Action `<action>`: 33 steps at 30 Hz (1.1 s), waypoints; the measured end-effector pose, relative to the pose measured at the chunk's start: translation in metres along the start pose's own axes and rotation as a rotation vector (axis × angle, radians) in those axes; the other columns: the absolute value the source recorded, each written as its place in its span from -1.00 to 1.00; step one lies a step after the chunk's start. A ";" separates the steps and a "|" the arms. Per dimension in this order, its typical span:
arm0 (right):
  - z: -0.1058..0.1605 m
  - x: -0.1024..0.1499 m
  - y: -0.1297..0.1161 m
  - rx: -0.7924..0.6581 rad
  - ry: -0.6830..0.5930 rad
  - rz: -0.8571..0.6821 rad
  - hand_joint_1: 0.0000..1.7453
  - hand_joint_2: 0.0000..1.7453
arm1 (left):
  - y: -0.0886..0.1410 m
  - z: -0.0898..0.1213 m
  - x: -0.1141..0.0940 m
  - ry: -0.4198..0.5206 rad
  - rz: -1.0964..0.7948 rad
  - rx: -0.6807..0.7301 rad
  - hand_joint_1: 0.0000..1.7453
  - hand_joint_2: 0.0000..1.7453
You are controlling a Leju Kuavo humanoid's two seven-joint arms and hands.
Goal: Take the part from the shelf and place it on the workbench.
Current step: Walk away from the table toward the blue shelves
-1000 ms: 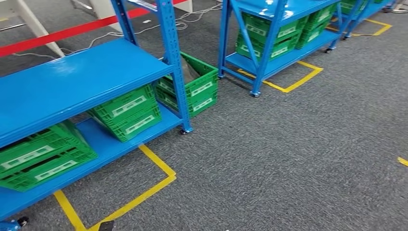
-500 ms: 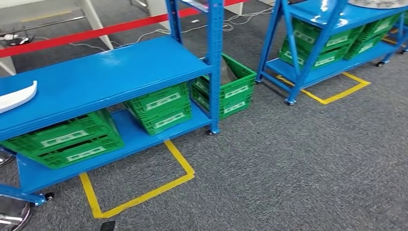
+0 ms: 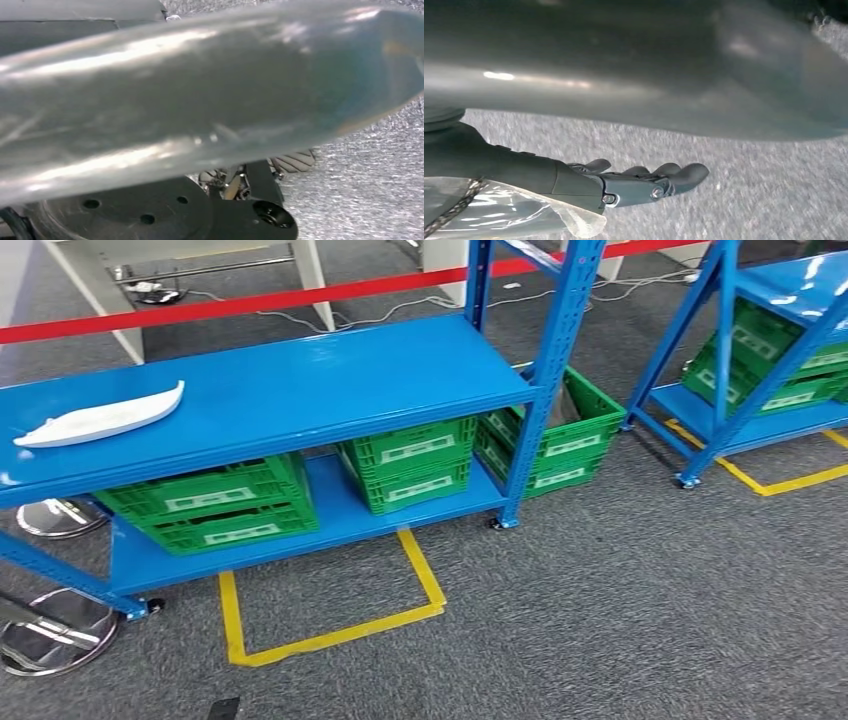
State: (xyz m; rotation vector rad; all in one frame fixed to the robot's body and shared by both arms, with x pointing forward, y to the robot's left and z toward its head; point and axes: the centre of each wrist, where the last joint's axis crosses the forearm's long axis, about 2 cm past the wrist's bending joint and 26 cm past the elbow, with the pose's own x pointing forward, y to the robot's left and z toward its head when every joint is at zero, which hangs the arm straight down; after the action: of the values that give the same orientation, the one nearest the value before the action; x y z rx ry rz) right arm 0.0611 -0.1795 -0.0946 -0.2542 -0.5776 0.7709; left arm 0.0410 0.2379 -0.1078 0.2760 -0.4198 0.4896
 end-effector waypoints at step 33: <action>-0.001 -0.005 -0.003 -0.042 -0.022 -0.062 -1.00 -1.00 | 0.001 -0.001 0.002 -0.062 -0.032 -0.026 -1.00 -1.00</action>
State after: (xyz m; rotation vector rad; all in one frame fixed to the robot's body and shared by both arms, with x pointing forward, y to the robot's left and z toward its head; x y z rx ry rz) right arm 0.0606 -0.1850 -0.0956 -0.2655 -0.6202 0.7025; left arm 0.0430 0.2401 -0.1079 0.2731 -0.4809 0.4449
